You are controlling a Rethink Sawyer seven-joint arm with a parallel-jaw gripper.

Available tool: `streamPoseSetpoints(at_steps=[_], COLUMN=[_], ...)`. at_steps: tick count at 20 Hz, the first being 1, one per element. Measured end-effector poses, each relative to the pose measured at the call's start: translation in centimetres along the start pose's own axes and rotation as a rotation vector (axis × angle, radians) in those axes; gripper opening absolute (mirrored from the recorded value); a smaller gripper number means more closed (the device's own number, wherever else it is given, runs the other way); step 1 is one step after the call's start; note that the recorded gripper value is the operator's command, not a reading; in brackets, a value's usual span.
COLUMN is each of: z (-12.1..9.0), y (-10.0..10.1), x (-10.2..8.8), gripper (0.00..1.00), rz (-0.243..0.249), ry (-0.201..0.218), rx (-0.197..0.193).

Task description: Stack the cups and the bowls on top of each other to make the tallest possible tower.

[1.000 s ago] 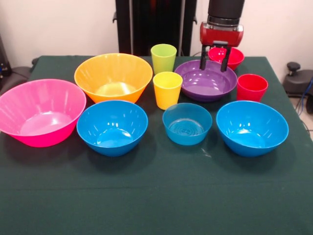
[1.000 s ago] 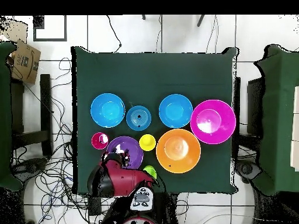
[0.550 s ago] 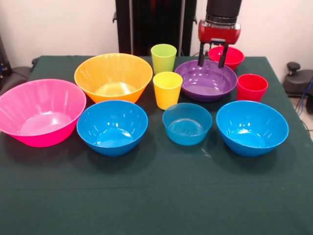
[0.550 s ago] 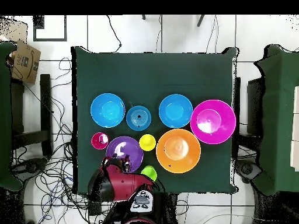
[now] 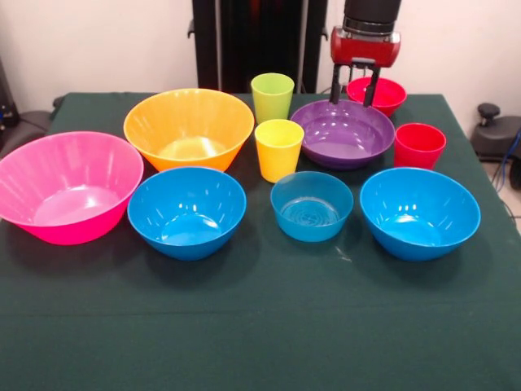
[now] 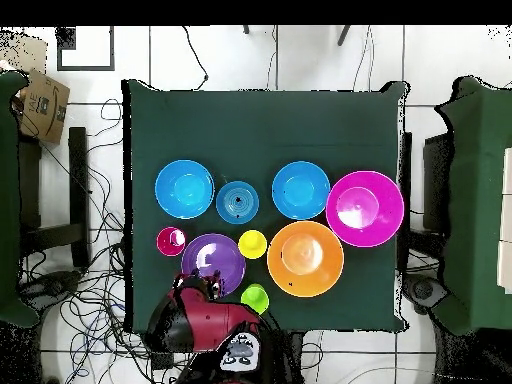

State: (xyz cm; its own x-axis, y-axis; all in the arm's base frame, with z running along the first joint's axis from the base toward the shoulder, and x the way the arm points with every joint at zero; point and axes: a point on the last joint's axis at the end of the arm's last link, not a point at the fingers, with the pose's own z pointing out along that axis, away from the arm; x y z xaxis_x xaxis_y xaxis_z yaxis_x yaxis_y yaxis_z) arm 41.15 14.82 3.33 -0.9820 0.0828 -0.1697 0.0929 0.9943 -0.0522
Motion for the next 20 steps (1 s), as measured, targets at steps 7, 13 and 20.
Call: streamPoseSetpoints(at_steps=[7, 13, 20], z=[-0.7, -1.2, -1.3], y=[1.0, 2.7, 4.1], x=[0.0, 0.2, 0.9], gripper=[1.0, 1.0, 1.0], rz=[-0.026, -0.023, 0.006], ry=[-0.02, -0.032, -0.031], rx=[-0.004, -0.009, -0.013])
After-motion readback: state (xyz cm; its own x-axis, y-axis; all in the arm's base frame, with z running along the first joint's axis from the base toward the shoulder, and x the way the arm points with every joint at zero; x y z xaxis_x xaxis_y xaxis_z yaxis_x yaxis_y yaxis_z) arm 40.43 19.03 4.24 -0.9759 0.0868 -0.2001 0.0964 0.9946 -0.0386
